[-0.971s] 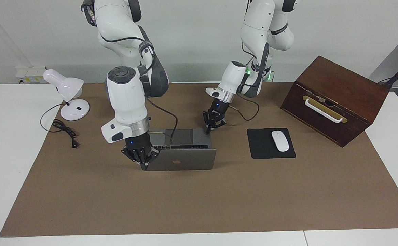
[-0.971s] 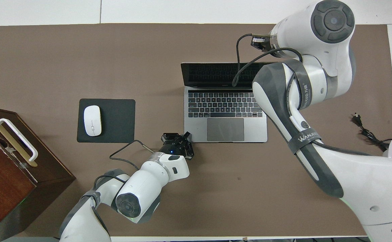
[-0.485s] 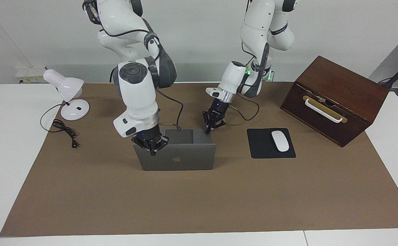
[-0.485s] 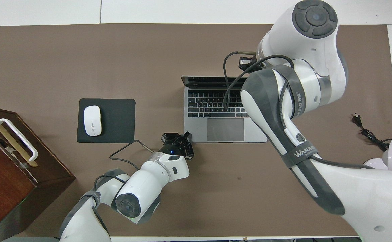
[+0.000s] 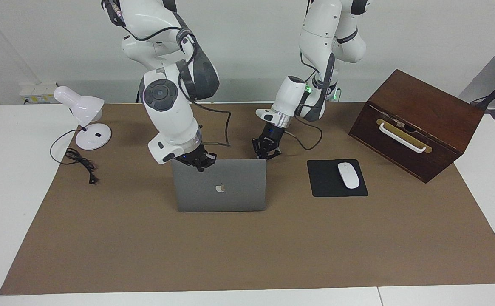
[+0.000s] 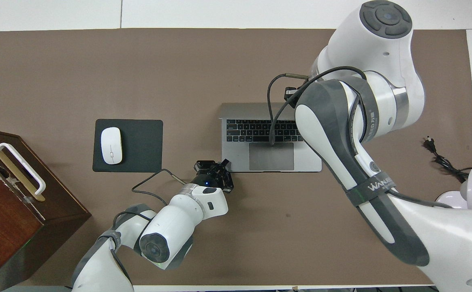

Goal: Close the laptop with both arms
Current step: 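Push the laptop screen down toward the keyboard with the right gripper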

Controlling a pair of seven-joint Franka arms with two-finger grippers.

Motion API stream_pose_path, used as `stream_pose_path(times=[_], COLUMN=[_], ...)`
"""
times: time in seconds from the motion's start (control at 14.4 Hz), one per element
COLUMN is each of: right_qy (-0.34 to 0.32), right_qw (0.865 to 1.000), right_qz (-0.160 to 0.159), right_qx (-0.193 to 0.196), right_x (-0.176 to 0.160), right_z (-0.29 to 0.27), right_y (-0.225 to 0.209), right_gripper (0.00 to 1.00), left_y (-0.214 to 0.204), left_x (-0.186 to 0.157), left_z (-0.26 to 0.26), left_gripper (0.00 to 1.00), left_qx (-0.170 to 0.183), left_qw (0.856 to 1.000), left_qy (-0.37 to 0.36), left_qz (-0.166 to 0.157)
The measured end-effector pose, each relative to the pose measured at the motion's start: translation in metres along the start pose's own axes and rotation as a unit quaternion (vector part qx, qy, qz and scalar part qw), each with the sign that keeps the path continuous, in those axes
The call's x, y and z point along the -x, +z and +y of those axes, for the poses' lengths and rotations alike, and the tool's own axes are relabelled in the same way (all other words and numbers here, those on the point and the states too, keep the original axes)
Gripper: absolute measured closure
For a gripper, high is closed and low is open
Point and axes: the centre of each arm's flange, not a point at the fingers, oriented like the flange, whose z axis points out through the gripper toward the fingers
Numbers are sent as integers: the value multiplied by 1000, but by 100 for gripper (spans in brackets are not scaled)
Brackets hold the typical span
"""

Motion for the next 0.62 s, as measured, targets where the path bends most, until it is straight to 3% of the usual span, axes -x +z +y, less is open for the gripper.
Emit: stream_pose_path(times=[0.62], right_qy=[9], right_qw=[1000], right_qz=[5], right_qx=[-1], right_x=[6], right_z=[13], right_y=[51], right_gripper=[99], left_y=[0], left_x=[0], left_z=[0], left_gripper=[99], left_qx=[0], left_qw=[1000], left_qy=[0], left_qz=[0])
